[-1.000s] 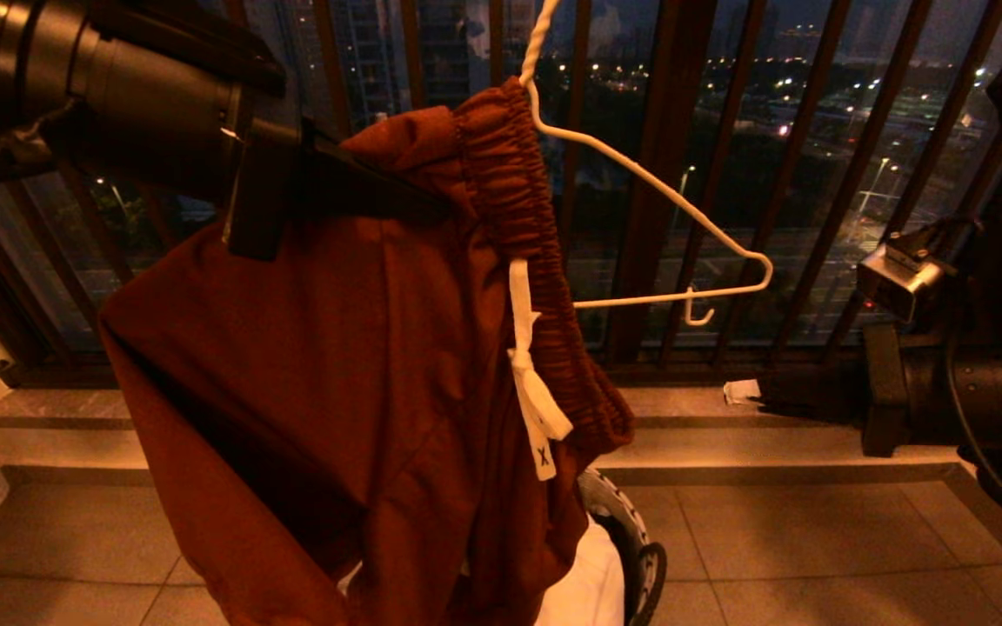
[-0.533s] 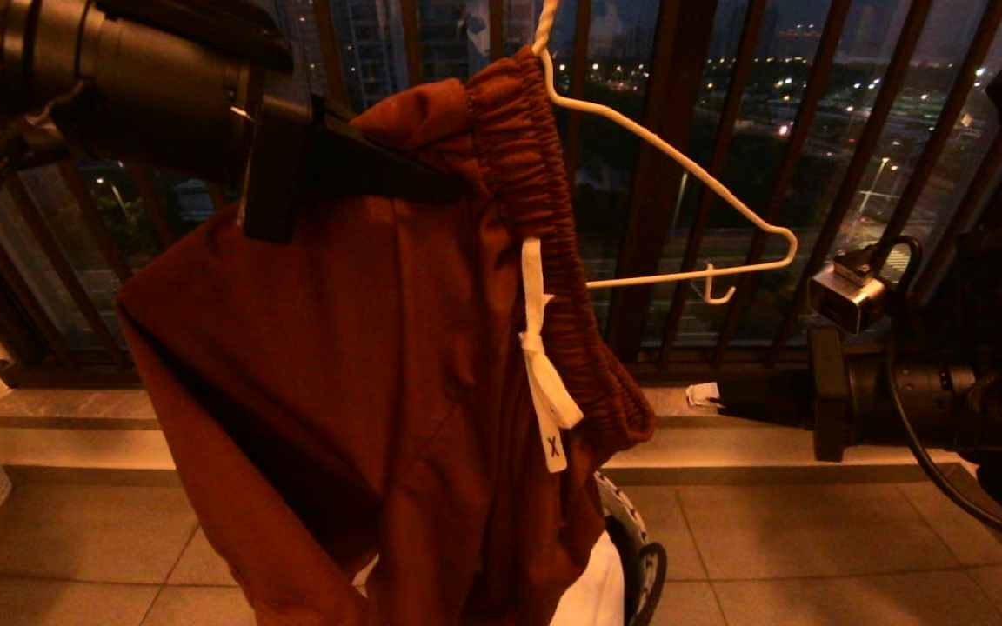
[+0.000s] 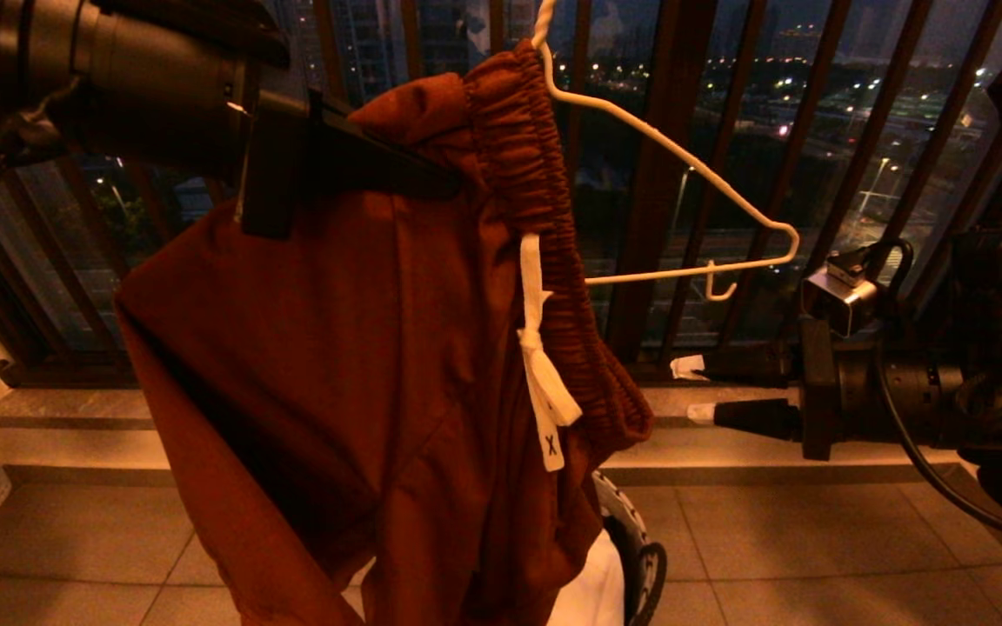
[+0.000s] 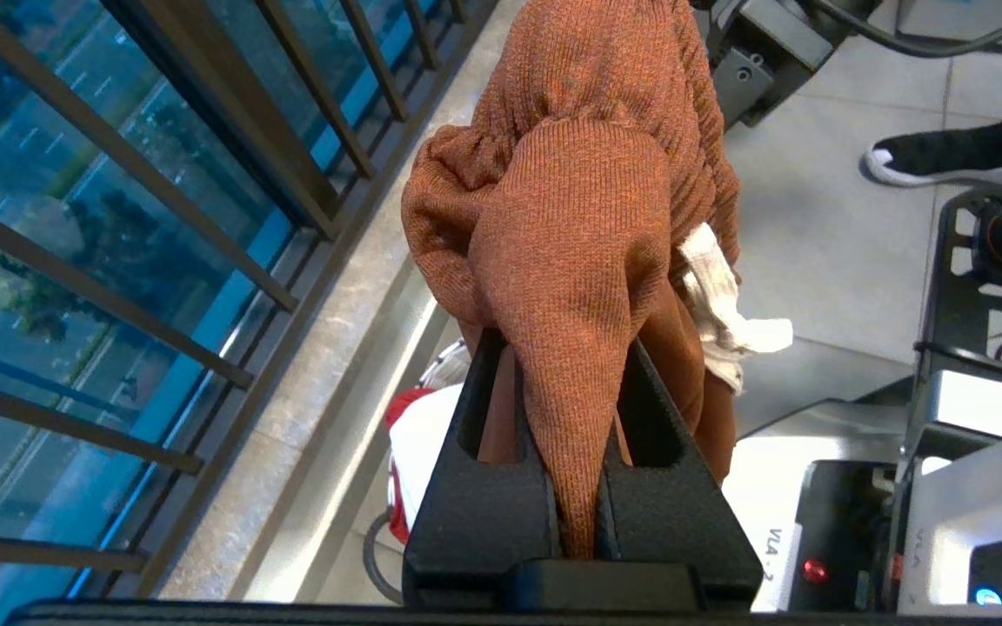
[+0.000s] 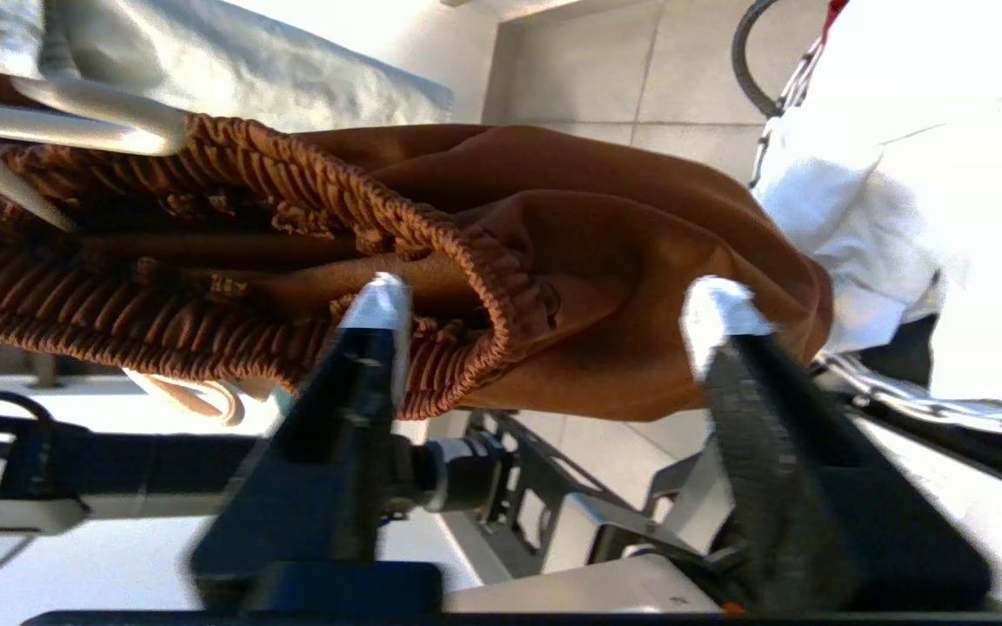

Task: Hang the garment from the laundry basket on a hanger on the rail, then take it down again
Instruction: Hang the clothes on the clothes rack

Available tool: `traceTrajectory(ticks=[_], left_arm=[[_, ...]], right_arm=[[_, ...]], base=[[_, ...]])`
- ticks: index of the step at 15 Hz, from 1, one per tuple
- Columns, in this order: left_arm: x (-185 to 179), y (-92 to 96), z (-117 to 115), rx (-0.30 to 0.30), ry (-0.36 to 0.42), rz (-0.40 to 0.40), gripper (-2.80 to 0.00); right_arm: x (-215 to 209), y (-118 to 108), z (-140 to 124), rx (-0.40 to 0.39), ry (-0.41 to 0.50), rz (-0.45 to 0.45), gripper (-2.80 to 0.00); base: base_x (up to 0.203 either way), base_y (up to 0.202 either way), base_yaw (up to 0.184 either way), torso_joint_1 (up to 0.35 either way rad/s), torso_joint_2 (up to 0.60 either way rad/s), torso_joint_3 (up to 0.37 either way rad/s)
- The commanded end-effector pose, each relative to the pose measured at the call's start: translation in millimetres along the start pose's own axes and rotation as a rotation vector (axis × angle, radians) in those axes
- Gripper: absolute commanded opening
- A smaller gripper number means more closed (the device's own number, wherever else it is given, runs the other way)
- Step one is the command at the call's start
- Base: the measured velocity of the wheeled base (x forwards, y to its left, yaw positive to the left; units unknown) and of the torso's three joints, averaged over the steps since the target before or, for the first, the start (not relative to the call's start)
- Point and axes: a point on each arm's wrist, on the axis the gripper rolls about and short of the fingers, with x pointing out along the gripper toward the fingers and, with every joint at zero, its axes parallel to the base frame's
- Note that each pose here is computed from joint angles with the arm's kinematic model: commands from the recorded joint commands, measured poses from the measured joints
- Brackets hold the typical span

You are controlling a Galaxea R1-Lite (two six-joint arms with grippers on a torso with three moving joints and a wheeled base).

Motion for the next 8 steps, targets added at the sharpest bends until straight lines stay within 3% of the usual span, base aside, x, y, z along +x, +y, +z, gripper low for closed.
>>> traceTrajectory(ticks=[1,8], left_arm=[[-0.3,0.1,0.9,0.005,-0.008,0.0,-2.8],[-3.6,0.2,5.3,0.023,-0.036,0.018,-2.8]], right_arm=[[0.4,0.9,0.9,0.008,0.0,0.007,0.0],[8.5,1.3,10.8,0.068,-0.047,0.043,0.0]], base=[[0.0,0.0,0.0,0.0,0.0,0.0],[0.0,0.0,0.0,0.0,0.0,0.0]])
